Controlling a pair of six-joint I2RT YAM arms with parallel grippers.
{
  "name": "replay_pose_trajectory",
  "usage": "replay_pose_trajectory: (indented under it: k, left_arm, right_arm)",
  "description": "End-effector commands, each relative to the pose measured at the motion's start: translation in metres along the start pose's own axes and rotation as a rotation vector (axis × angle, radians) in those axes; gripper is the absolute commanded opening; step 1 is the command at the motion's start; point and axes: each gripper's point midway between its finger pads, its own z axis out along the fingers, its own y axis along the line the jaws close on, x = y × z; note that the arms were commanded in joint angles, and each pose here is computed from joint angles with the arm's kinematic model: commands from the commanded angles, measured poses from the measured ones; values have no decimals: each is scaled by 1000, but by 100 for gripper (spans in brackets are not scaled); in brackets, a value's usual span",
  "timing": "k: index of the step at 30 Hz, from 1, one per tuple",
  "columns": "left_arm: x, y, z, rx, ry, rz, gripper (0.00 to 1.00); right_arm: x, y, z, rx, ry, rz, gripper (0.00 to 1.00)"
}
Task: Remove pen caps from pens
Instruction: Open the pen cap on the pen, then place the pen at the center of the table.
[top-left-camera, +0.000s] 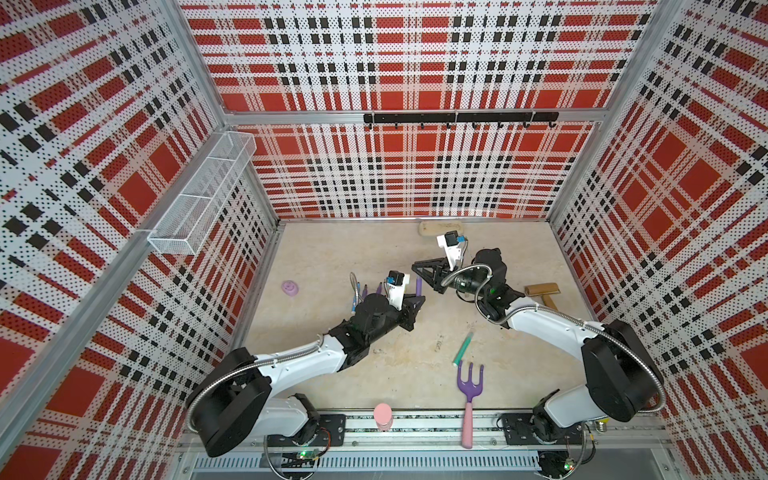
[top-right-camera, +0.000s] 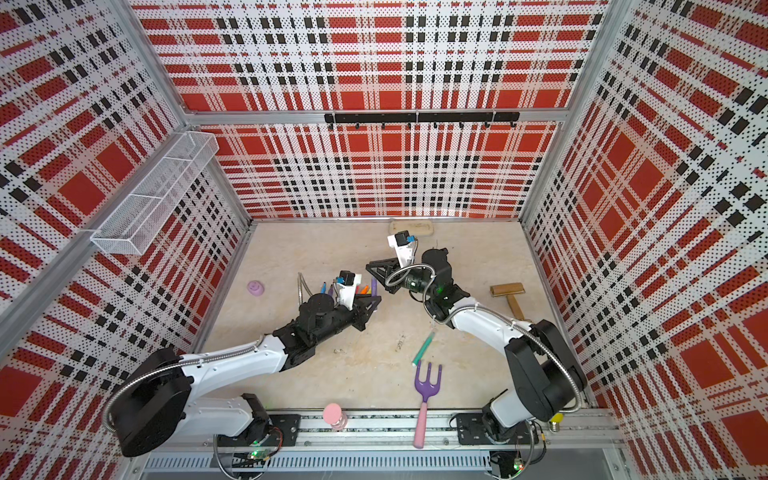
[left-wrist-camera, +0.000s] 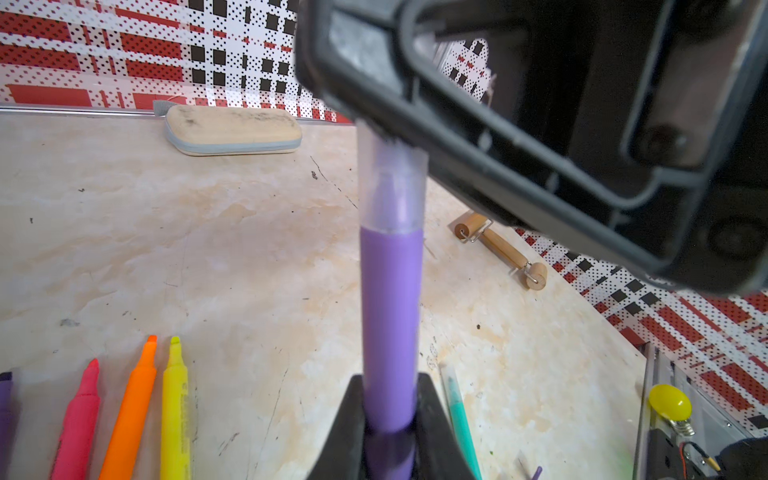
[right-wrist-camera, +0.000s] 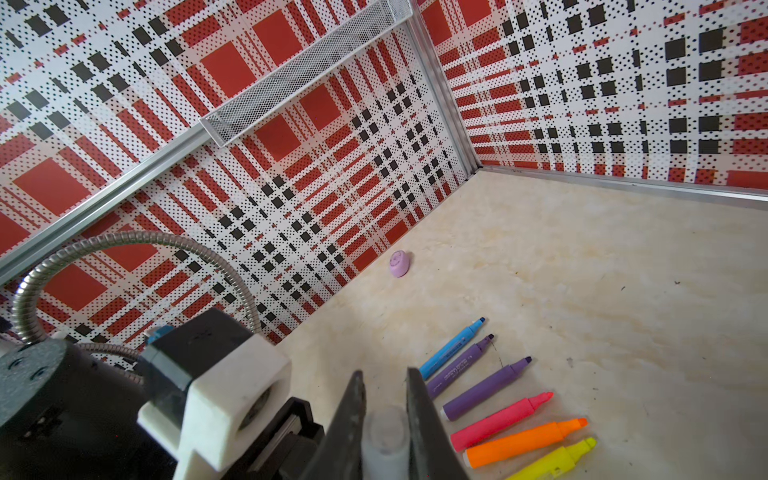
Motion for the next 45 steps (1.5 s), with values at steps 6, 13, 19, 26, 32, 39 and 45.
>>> replay_pose_trajectory:
  k: [6, 13, 19, 26, 32, 39, 45]
  left_arm:
    - [93, -8, 4, 64, 347, -22, 0]
    - [101, 4, 6, -1, 390, -19, 0]
    - [99, 58, 17, -264, 528, -18, 0]
    - [118, 75, 50, -322, 675, -18, 0]
    - [125, 83, 64, -377, 716, -15, 0]
    - [121, 105, 57, -488, 736, 18, 6]
    - [126, 110, 58, -517, 763, 25, 13]
  right_arm:
    - [-125, 22, -51, 34, -484, -148, 0]
    - [-140, 33, -67, 41, -542, -192, 0]
    - [-131, -9, -64, 317, -391, -209, 0]
    - [-105, -33, -86, 497, -304, -230, 0]
    - [-96, -36, -107, 541, -294, -216, 0]
    - [-90, -49, -132, 621, -269, -191, 0]
    - [-77, -90, -149, 712, -223, -93, 0]
